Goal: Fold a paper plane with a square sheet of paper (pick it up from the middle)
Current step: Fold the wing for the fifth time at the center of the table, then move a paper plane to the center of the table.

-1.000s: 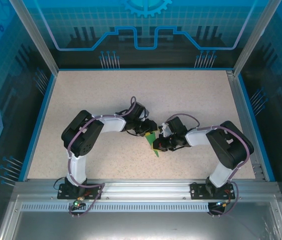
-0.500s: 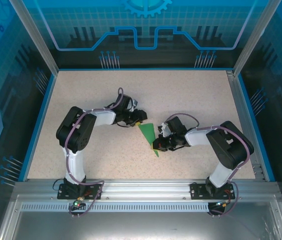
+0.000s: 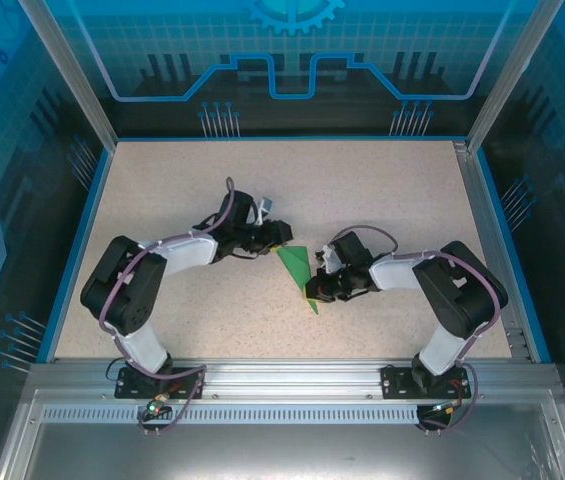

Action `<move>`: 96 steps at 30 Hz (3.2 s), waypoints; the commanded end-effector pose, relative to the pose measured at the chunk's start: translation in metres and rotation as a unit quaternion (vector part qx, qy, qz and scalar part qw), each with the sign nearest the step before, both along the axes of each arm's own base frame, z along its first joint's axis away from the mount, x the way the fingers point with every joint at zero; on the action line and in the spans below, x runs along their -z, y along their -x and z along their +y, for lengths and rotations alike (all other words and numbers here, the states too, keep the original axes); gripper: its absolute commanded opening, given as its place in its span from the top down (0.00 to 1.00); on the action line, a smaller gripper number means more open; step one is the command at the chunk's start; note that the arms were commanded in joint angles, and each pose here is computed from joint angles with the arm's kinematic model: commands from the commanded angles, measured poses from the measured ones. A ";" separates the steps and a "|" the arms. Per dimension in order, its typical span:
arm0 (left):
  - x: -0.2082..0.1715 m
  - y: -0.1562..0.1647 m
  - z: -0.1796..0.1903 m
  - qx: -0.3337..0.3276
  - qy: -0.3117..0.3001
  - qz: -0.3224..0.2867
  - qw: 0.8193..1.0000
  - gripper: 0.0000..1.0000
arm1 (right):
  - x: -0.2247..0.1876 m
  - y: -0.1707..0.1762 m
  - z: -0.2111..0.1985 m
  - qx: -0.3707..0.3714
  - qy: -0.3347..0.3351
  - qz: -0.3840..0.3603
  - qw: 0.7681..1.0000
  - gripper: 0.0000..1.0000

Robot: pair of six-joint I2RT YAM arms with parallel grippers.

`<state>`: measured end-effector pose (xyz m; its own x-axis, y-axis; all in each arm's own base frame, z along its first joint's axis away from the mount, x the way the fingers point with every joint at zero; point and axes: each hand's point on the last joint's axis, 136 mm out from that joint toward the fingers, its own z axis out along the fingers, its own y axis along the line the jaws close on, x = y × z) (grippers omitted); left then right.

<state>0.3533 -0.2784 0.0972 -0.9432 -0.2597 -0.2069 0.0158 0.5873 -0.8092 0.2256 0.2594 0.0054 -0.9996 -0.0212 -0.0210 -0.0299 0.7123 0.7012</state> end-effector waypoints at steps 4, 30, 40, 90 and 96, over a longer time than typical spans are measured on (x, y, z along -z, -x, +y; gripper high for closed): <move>0.033 0.027 -0.024 0.027 -0.005 0.031 0.999 0.65 | 0.060 0.052 -0.049 0.006 0.140 0.092 0.986 1.00; 0.045 -0.049 0.045 -0.057 -0.074 0.044 0.995 0.59 | 0.049 0.049 -0.046 0.005 0.119 0.080 0.990 1.00; 0.000 -0.003 0.045 -0.077 -0.086 0.048 0.992 0.53 | 0.000 0.019 -0.003 0.014 0.033 0.020 0.999 0.99; 0.044 0.058 0.029 -0.116 -0.346 0.215 0.906 0.54 | -0.051 -0.018 -0.062 0.096 0.029 -0.080 0.992 0.42; 0.047 0.064 0.039 -0.120 -0.338 0.210 0.909 0.62 | -0.047 -0.026 -0.035 0.050 0.027 -0.080 0.995 0.42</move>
<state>0.2855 -0.2421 0.0410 -0.9150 -0.4035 -0.0008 -0.3999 0.9070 -0.1321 0.2453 0.2070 0.0433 -0.9794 0.1330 -0.1519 0.0075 0.7760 0.6307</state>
